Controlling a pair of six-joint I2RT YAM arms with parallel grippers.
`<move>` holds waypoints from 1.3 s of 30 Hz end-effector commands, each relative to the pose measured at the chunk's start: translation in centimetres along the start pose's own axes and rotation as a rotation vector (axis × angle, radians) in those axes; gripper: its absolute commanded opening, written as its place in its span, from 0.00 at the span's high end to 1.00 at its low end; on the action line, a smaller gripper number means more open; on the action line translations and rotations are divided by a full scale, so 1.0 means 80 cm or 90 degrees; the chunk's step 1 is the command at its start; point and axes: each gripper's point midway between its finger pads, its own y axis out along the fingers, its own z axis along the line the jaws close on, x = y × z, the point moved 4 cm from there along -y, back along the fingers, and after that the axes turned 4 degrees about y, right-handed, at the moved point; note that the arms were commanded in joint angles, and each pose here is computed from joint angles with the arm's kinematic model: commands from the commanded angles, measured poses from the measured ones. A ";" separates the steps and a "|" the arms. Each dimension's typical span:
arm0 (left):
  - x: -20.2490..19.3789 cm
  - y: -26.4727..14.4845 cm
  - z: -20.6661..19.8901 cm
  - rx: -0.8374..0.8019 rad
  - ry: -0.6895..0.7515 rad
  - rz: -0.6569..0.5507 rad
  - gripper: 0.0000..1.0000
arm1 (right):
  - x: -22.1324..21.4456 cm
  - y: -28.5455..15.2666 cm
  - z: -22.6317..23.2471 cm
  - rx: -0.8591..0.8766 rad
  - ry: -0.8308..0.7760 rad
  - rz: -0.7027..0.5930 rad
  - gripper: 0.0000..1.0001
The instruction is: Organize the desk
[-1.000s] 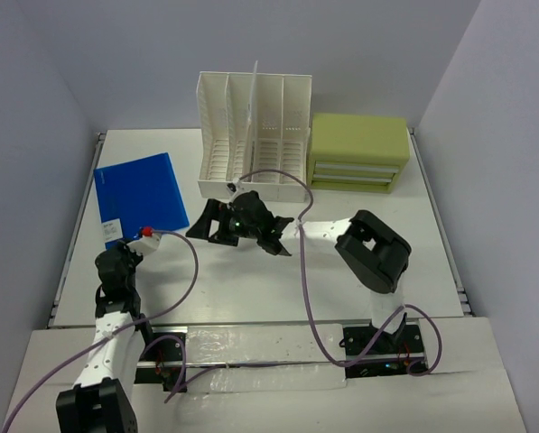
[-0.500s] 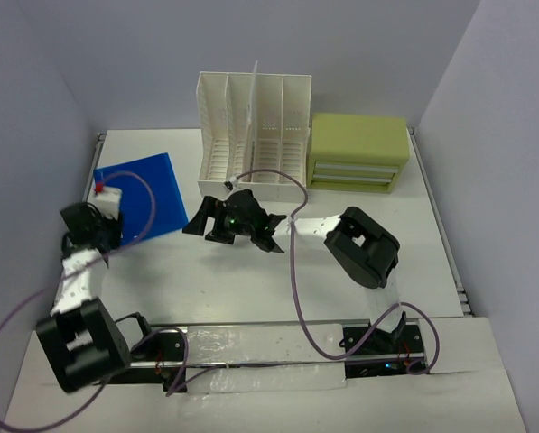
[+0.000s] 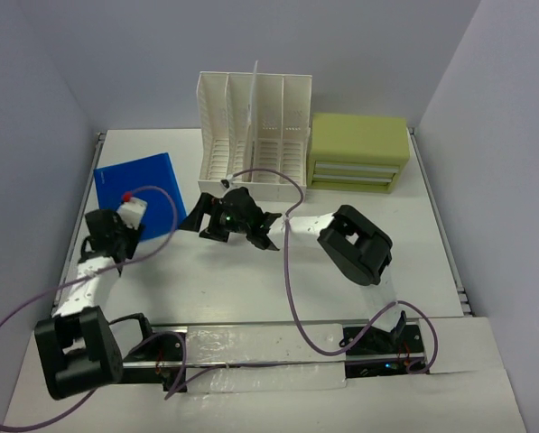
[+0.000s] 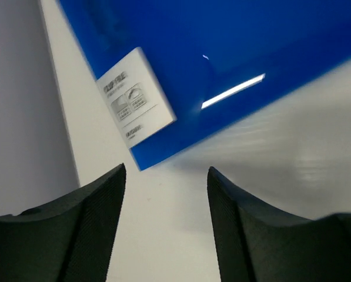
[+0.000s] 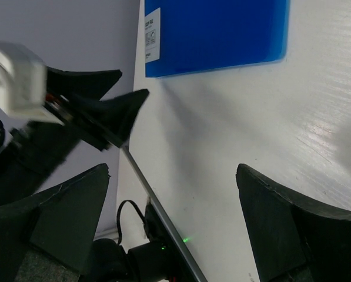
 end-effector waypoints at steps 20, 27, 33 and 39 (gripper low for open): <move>-0.007 0.034 0.019 0.248 0.311 0.069 0.37 | 0.007 0.010 -0.025 -0.009 -0.009 0.021 0.05; 0.009 0.041 0.012 0.240 0.314 0.049 0.45 | 0.012 0.007 -0.035 -0.009 0.001 0.024 0.06; 0.001 0.052 0.007 0.247 0.335 0.065 0.46 | 0.018 -0.002 -0.050 -0.001 0.035 0.023 0.06; 0.002 0.054 0.014 0.317 0.389 0.055 0.47 | 0.019 -0.007 -0.048 0.010 0.029 0.023 0.06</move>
